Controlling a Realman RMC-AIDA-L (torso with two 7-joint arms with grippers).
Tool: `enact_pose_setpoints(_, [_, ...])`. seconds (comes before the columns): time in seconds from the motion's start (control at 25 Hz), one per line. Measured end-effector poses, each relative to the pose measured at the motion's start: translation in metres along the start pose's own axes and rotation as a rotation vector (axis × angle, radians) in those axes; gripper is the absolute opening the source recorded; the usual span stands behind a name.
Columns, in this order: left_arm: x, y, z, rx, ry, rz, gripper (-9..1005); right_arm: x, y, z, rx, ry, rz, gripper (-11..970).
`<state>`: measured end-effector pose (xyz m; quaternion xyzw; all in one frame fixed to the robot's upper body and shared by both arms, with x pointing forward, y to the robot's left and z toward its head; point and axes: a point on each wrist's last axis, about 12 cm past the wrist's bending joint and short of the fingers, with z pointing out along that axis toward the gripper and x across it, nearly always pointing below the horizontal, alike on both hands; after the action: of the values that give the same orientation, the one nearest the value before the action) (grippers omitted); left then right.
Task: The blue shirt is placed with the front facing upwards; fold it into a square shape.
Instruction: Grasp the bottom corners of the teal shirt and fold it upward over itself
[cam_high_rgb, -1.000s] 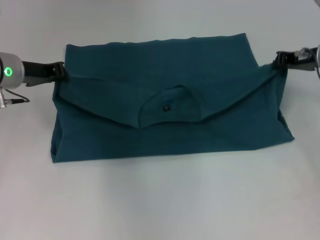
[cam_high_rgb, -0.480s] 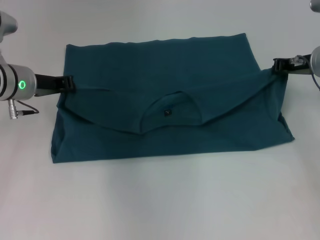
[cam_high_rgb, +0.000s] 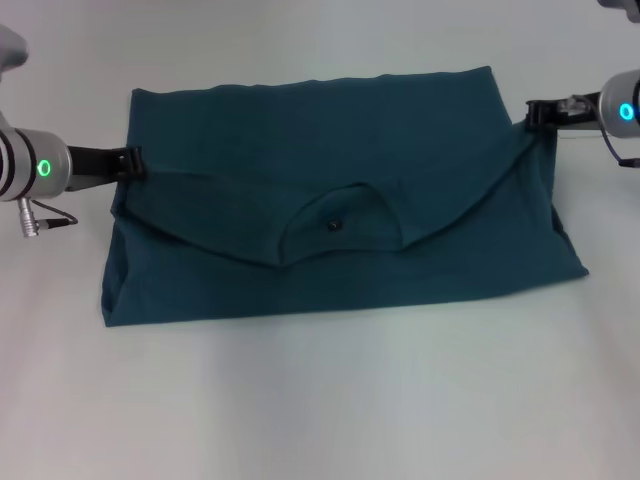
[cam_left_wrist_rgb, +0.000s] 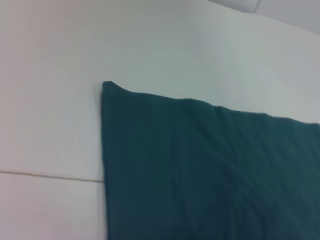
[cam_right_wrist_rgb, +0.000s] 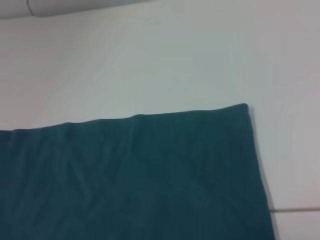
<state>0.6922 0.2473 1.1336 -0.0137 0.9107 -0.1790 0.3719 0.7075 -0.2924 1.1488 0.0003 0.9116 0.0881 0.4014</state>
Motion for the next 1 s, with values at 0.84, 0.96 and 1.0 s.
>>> enact_pose_setpoints(0.84, [0.009, -0.003, 0.003, -0.036, 0.016, 0.031, 25, 0.007, 0.001, 0.003, 0.016, 0.023, -0.048, 5])
enact_pose_setpoints(0.96, [0.01, -0.004, 0.004, -0.032, 0.023, 0.033, 25, 0.008, 0.001, 0.004, 0.036, 0.033, -0.088, 41])
enact_pose_setpoints(1.0, [0.011, -0.005, 0.004, -0.029, 0.026, 0.032, 25, 0.008, 0.001, 0.004, 0.04, 0.033, -0.095, 59])
